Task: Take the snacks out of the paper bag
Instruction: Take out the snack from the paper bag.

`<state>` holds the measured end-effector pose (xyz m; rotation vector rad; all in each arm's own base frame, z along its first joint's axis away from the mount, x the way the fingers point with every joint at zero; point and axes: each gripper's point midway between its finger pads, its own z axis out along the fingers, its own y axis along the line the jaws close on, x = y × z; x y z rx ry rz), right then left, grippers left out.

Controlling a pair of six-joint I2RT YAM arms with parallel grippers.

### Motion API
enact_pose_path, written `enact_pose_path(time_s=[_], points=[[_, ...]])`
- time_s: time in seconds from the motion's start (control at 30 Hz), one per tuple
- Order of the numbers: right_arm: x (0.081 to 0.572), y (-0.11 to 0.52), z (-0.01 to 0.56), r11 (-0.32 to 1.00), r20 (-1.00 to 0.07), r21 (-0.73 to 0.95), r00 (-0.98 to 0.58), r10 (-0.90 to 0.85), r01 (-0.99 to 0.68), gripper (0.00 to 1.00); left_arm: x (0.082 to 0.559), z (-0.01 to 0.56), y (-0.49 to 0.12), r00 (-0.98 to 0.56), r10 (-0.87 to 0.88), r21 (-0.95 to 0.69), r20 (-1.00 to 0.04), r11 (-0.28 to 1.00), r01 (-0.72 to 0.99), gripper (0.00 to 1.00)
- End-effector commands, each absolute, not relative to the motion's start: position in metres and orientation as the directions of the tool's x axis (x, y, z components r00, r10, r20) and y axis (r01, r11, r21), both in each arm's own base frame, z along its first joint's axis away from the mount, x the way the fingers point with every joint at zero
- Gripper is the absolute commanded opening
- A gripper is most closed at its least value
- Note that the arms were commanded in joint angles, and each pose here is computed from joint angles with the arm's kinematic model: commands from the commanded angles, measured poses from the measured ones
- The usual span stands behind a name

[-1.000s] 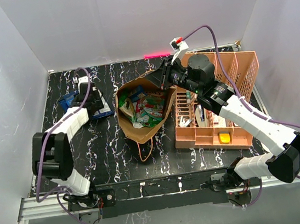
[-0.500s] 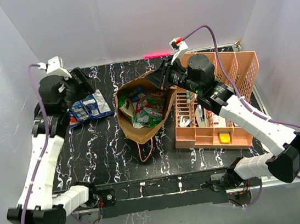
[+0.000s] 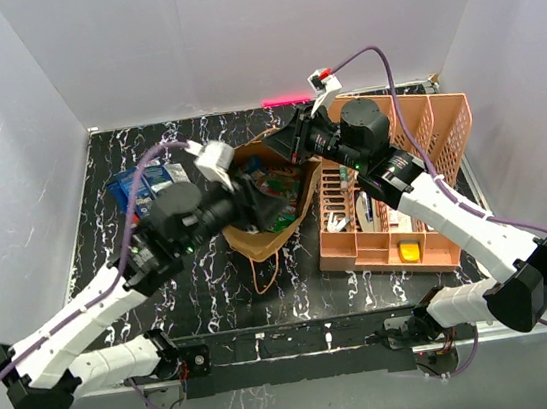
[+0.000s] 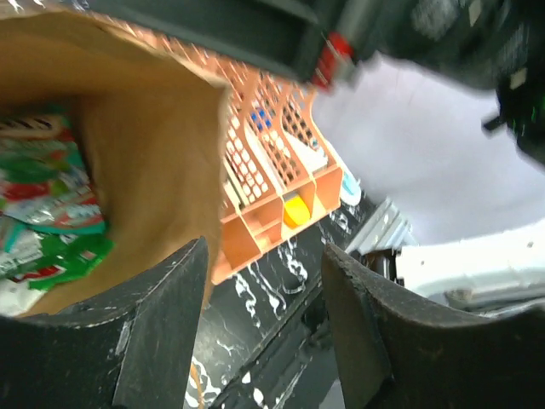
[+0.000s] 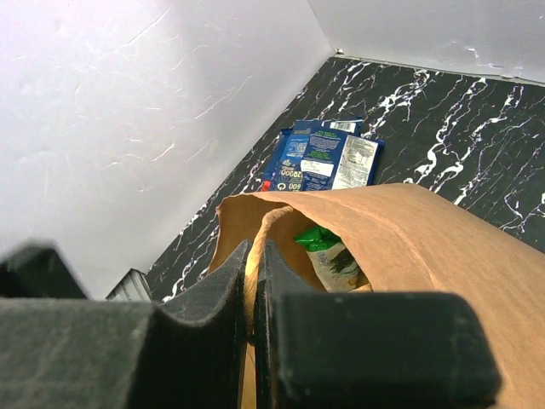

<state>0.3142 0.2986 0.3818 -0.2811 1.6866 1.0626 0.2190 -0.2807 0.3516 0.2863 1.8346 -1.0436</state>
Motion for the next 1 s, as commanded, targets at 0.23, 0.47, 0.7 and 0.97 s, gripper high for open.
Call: enact_pose_path(time_s=[0.23,0.47,0.7,0.97], points=[[0.307,0.295,0.42,0.535,-0.874,0.478,-0.316,0.368,-0.697,0.07,0.247,0.258,-0.274,-0.398,0.118,-0.012,-0.91,0.95,0.311,0.47],[0.305,0.292,0.423,0.541,-0.874,0.476,-0.309,0.374,-0.694,0.07,0.276,0.224,-0.268,-0.325,0.407,0.327,-0.854,0.904,0.274,0.45],[0.305,0.291,0.424,0.542,-0.876,0.474,-0.307,0.372,-0.694,0.07,0.313,0.209,-0.228,-0.368,0.449,0.406,-0.814,0.894,0.191,0.57],[0.306,0.292,0.425,0.544,-0.876,0.474,-0.307,0.372,-0.692,0.07,0.327,0.215,-0.203,-0.374,0.379,0.356,-0.846,0.925,0.133,0.68]])
